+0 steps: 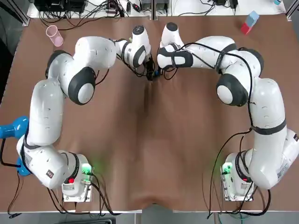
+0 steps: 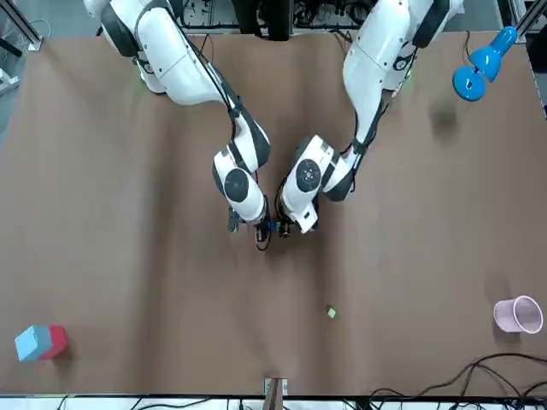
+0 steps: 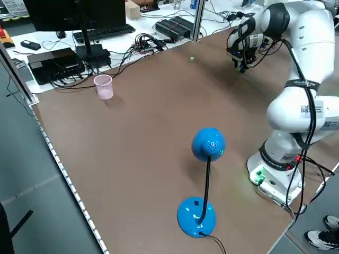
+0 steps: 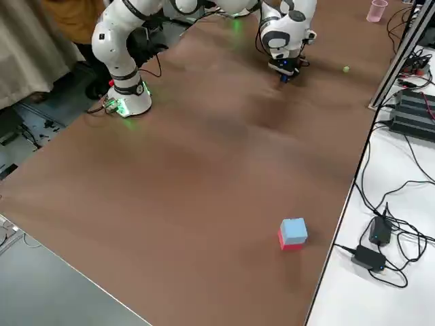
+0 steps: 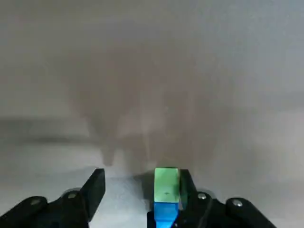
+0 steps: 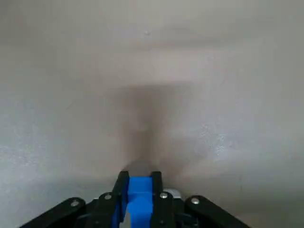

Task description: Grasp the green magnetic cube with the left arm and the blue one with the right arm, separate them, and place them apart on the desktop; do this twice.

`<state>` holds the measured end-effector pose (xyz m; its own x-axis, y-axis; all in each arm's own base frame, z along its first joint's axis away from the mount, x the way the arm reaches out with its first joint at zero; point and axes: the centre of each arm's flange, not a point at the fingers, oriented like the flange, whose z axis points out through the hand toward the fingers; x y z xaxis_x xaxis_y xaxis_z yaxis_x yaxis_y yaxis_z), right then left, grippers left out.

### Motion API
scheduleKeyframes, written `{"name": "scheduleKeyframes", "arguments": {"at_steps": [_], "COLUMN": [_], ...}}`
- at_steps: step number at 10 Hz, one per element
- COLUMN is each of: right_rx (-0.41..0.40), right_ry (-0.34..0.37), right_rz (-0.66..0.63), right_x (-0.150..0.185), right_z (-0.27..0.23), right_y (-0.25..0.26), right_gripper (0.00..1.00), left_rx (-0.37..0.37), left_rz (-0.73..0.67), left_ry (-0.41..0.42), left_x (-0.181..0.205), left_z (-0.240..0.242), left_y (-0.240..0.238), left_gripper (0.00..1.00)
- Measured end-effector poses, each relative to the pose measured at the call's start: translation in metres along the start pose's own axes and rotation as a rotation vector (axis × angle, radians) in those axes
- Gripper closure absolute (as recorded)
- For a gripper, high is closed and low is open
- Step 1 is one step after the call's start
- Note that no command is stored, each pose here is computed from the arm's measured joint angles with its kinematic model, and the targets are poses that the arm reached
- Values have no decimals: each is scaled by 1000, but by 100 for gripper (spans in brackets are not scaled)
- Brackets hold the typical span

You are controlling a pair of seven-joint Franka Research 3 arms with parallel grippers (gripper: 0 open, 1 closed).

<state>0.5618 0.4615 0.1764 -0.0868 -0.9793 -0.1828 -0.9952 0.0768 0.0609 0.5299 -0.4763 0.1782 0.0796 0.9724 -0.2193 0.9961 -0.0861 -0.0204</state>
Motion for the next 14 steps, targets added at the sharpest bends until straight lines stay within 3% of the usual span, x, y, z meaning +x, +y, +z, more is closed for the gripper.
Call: {"name": "scheduleKeyframes", "arguments": {"at_steps": [3,4,7,14], "right_rx": [0,0,0,0], "right_ry": [0,0,0,0], "right_rz": [0,0,0,0], "right_x": [0,0,0,0], "right_z": [0,0,0,0], "right_y": [0,0,0,0], "right_gripper": [74,74,74,74], "left_rx": [-1,-1,-2,-13], "left_rz": [-1,0,4,10], "left_ry": [1,1,1,4], "left_x": [1,1,1,7], "left_z": [1,1,0,-3], "left_y": [1,1,1,8], "left_gripper": [38,53,74,77]}}
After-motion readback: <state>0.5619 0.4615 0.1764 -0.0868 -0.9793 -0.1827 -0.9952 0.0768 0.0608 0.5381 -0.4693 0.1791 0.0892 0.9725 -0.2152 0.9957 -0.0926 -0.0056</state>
